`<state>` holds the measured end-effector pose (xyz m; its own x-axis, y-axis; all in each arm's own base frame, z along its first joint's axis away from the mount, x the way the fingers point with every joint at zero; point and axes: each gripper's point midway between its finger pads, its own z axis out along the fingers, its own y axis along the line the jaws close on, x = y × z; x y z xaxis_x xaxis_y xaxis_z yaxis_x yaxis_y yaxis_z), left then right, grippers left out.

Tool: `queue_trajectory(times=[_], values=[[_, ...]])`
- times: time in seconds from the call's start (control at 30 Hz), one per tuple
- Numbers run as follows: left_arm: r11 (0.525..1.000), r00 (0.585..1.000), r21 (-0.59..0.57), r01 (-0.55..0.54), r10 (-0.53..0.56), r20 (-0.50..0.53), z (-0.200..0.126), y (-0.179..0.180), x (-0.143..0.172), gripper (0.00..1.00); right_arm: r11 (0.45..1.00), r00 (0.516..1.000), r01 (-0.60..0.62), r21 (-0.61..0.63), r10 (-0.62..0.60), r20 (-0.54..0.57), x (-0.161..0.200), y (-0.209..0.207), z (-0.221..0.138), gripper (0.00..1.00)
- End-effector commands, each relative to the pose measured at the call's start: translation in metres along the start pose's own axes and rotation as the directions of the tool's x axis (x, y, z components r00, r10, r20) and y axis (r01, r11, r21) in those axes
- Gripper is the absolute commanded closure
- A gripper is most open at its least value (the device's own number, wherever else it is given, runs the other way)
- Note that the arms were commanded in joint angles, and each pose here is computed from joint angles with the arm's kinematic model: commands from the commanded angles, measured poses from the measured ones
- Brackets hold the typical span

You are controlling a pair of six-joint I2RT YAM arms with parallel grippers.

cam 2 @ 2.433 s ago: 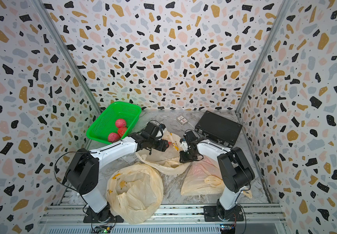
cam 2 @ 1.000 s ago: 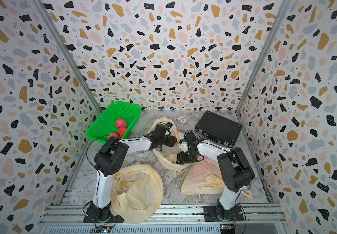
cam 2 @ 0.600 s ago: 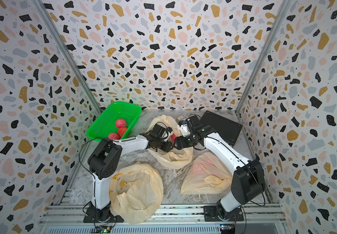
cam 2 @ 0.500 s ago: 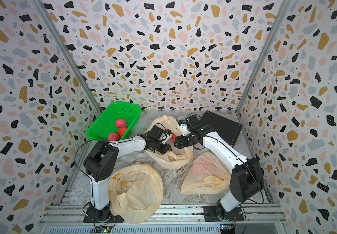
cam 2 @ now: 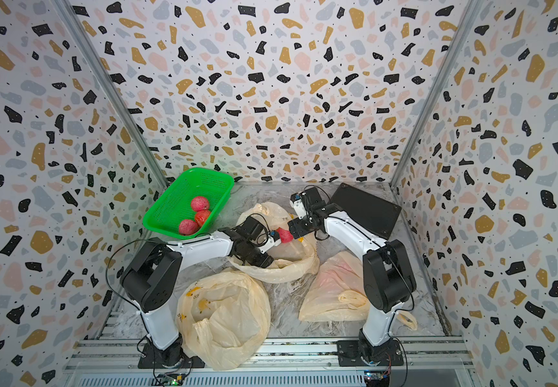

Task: Untie the knot of a plastic bag & take out the apple
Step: Adjust the plastic bag at the center of the board.

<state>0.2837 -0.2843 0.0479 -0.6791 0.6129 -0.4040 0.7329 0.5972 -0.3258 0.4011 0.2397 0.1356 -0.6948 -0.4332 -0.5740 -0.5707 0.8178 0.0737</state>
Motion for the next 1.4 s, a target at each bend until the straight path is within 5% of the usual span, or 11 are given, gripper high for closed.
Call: queue_trajectory(times=[0.0,0.37,0.47,0.63,0.8,0.97,1.37], values=[[0.999,0.999,0.029,-0.023,0.023,0.022,-0.014,-0.004,0.003,0.42,1.000,1.000,0.003,-0.013,-0.003,-0.024,0.005,-0.002,0.019,0.23],[0.997,0.997,0.046,-0.064,0.062,0.040,-0.017,-0.009,0.015,0.40,0.991,0.993,-0.113,0.066,0.114,-0.012,0.012,-0.032,0.052,0.62],[0.999,0.996,0.021,-0.048,0.047,0.071,-0.020,-0.006,0.011,0.20,0.986,0.986,-0.156,0.050,0.159,-0.055,0.026,-0.028,0.060,0.76],[1.000,0.977,0.020,-0.012,0.008,0.213,-0.036,-0.007,-0.020,0.11,0.973,0.967,-0.232,0.012,0.232,-0.106,0.055,-0.019,0.075,0.91],[0.998,0.916,0.049,0.045,-0.061,0.397,-0.055,-0.011,-0.058,0.01,0.968,0.961,-0.252,0.011,0.251,-0.112,0.070,-0.012,0.077,0.98],[0.991,0.899,0.088,0.101,-0.128,0.418,-0.044,-0.014,-0.062,0.01,0.967,0.963,-0.253,0.014,0.253,-0.092,0.067,-0.008,0.069,0.99],[0.956,0.867,-0.221,0.192,-0.060,0.496,-0.039,0.044,-0.082,0.01,0.982,0.981,-0.187,-0.006,0.186,-0.056,0.071,0.024,0.039,1.00]])
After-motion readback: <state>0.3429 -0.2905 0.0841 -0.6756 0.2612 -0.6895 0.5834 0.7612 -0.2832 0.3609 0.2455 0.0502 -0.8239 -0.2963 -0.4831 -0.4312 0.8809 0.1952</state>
